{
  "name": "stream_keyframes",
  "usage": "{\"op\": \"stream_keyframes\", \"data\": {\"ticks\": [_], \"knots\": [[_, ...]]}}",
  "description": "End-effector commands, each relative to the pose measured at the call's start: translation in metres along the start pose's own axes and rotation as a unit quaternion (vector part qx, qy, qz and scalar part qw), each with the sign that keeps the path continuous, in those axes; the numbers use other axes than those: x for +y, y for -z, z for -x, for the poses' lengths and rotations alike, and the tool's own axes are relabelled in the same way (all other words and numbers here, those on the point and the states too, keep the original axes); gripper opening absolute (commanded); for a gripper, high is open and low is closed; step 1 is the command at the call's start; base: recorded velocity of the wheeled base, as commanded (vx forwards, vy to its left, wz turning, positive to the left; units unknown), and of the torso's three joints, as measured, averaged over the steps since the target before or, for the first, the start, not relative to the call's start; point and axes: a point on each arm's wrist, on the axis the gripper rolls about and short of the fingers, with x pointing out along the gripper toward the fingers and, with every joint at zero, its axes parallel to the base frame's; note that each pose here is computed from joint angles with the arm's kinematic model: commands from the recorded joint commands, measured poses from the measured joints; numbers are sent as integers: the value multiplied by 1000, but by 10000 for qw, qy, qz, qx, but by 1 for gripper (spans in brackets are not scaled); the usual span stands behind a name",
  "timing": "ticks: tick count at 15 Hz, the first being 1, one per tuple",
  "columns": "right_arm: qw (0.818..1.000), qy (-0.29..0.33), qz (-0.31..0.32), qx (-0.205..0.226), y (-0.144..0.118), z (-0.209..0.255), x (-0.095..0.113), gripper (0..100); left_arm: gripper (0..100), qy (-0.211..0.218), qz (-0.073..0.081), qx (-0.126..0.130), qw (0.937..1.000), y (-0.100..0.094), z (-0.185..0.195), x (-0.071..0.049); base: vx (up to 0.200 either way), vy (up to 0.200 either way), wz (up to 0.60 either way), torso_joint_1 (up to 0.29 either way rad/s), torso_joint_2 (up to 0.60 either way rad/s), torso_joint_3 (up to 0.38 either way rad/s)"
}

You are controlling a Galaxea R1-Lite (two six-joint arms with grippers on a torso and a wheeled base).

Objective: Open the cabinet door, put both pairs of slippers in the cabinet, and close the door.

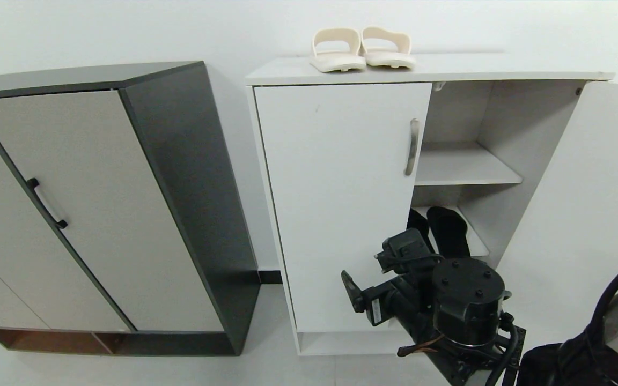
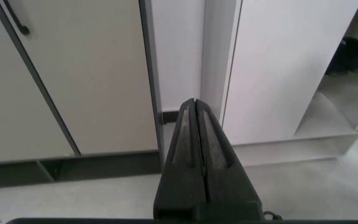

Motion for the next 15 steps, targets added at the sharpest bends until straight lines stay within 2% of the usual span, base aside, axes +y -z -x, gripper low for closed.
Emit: {"op": "stream_keyframes", "data": {"ticks": [1, 6, 15], "knots": [[10000, 7, 9, 31, 2, 0, 0, 100, 0, -2, 0, -10, 10000, 0, 0, 0, 0, 0, 0, 36, -212, -349], [10000, -15, -3, 10, 1, -1, 0, 100, 0, -2, 0, -10, 10000, 0, 0, 0, 0, 0, 0, 69, -508, -363], [10000, -14, -13, -11, -1, 0, -1, 100, 0, -2, 0, -18, 10000, 0, 0, 0, 0, 0, 0, 149, -468, -328]]}}
